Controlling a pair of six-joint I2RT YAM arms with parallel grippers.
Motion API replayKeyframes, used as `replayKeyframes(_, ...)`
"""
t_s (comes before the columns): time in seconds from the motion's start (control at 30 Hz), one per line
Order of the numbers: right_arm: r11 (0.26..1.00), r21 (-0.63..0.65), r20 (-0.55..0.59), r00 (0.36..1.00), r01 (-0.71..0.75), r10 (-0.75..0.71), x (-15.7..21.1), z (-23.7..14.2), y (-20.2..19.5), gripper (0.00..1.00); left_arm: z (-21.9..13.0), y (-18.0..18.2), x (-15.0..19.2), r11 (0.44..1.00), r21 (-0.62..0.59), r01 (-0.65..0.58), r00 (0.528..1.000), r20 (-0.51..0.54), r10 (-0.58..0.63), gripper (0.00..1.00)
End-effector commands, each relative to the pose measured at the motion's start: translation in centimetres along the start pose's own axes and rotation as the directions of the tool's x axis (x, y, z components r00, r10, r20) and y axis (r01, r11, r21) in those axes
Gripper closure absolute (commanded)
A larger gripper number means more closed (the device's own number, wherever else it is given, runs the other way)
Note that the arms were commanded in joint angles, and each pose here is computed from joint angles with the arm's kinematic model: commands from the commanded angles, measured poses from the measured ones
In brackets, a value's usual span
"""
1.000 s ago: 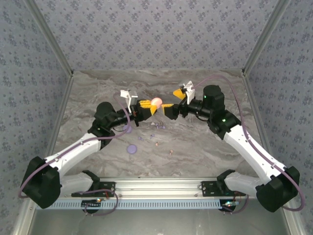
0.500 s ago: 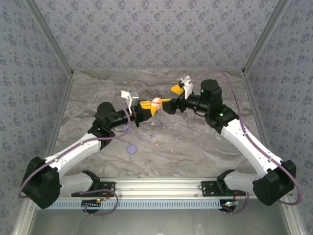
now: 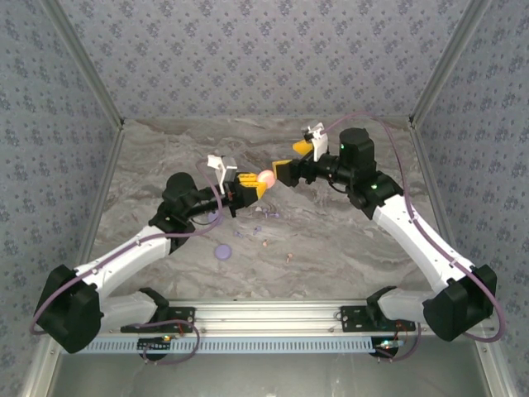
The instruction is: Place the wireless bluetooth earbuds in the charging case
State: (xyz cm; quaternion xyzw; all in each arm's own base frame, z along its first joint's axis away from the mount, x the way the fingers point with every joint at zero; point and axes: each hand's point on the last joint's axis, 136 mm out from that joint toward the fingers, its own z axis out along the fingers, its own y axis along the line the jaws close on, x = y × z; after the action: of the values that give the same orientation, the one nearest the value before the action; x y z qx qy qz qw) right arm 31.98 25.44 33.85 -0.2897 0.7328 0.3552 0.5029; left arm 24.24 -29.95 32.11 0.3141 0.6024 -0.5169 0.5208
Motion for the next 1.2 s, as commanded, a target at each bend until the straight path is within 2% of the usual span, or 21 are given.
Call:
replayKeyframes(0.0, 1.000, 0.002, 0.017, 1.000, -0.024, 0.024, -1.3, -0.7, 0.2, 0.04, -0.2, -1.6, -2.2, 0.997, 0.037, -0.066, 0.997, 0.047, 0.064, 1.00)
replayKeyframes(0.13, 0.999, -0.024, 0.007, 0.999, -0.039, 0.039, -0.9, -0.3, 0.4, 0.05, -0.1, -1.6, -2.1, 0.997, 0.035, -0.068, 0.997, 0.044, 0.066, 1.00)
replayKeyframes(0.27, 0.999, -0.041, 0.043, 0.999, -0.007, 0.008, -1.6, -1.2, 1.1, 0.03, -0.2, -1.3, -1.9, 0.998, 0.014, -0.068, 0.997, 0.035, 0.067, 1.00)
replayKeyframes(0.6, 0.991, -0.132, 0.008, 1.000, 0.000, 0.001, 0.9, -1.2, 3.3, 0.00, -0.1, -0.8, -1.9, 0.998, -0.007, -0.066, 0.997, 0.040, 0.067, 1.00)
replayKeyframes(0.9, 0.993, -0.117, -0.031, 0.999, -0.017, 0.014, 2.0, 0.6, 2.6, 0.00, -0.1, -1.0, -2.0, 0.998, 0.001, -0.060, 0.997, 0.041, 0.060, 1.00)
replayKeyframes(1.17, 0.998, -0.060, -0.036, 0.999, -0.033, 0.030, 1.4, 1.0, 1.0, 0.00, -0.1, -1.4, -1.9, 0.998, 0.017, -0.065, 0.997, 0.039, 0.064, 1.00)
